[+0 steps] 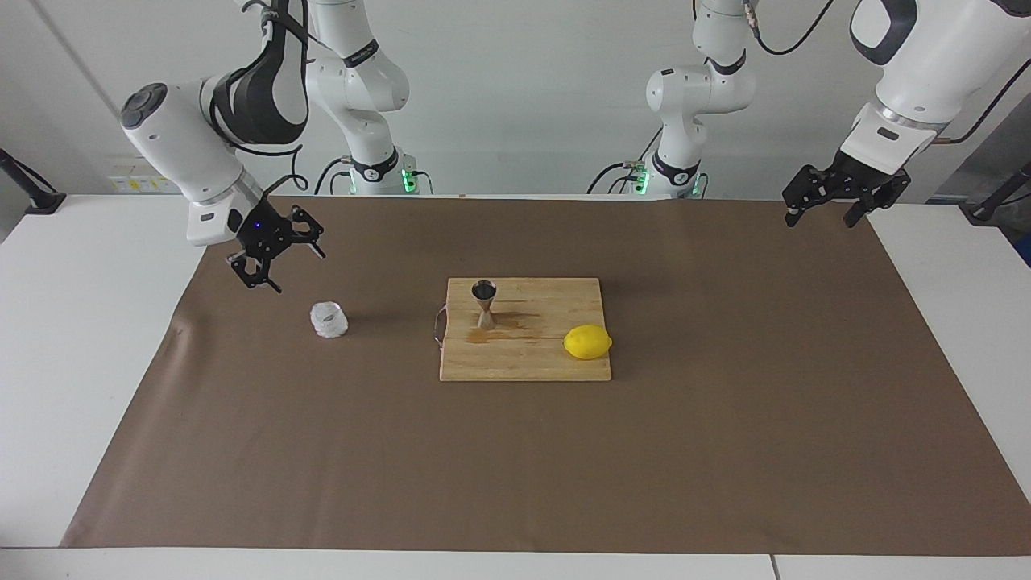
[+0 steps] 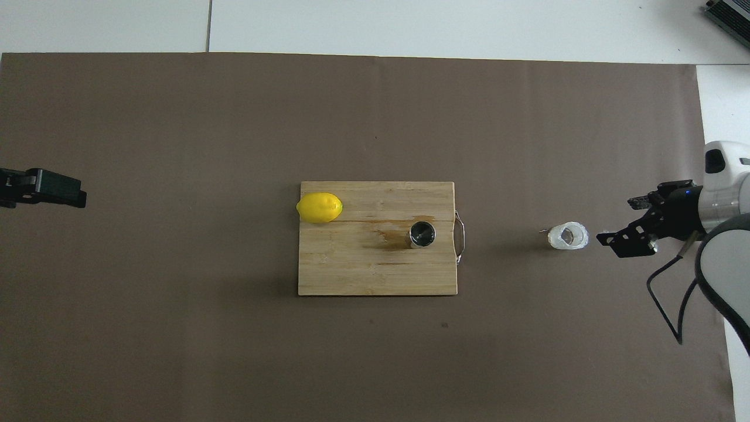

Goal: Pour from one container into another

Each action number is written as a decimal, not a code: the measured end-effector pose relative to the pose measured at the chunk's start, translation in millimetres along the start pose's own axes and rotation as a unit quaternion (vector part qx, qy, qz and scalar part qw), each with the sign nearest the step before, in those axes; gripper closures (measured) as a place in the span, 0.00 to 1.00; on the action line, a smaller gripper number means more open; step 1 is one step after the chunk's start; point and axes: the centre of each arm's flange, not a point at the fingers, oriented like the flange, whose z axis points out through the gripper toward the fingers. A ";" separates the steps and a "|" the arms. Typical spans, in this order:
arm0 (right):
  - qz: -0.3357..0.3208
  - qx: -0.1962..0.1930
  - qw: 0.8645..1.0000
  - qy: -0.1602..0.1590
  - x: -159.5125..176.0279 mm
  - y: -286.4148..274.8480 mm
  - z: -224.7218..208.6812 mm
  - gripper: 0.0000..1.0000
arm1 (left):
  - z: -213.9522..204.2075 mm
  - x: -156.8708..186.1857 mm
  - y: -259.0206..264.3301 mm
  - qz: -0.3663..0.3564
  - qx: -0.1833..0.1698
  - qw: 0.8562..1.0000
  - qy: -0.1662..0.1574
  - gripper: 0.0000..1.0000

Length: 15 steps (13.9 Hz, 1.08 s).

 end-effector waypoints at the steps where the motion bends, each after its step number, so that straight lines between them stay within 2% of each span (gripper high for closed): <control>1: 0.045 -0.019 0.999 -0.002 9.7 -3.6 -13.7 0.00 | 0.0 0.0 0.0 0.000 0.000 1.000 0.000 0.00; 2: 0.092 -0.044 0.995 -0.004 18.6 -6.6 -26.6 0.00 | 0.0 0.0 0.0 0.000 0.000 1.000 0.000 0.00; 4: 0.174 -0.071 0.982 -0.003 33.8 -15.8 -44.8 0.00 | 0.0 0.0 0.0 0.000 0.000 1.000 0.000 0.00; 7: 0.278 -0.087 0.957 -0.011 45.6 -22.7 -78.9 0.00 | 0.0 0.0 0.0 0.000 0.000 1.000 0.000 0.00; 9: 0.329 -0.085 0.940 -0.020 50.5 -29.3 -100.3 0.00 | 0.0 0.0 0.0 0.000 0.000 1.000 0.000 0.00; 11: 0.356 -0.082 0.931 -0.027 53.0 -36.9 -110.3 0.00 | 0.0 0.0 0.0 0.000 0.000 1.000 0.000 0.00; 15: 0.366 -0.084 0.926 -0.029 51.5 -36.2 -122.1 0.00 | 0.0 0.0 0.0 0.000 0.000 1.000 0.000 0.00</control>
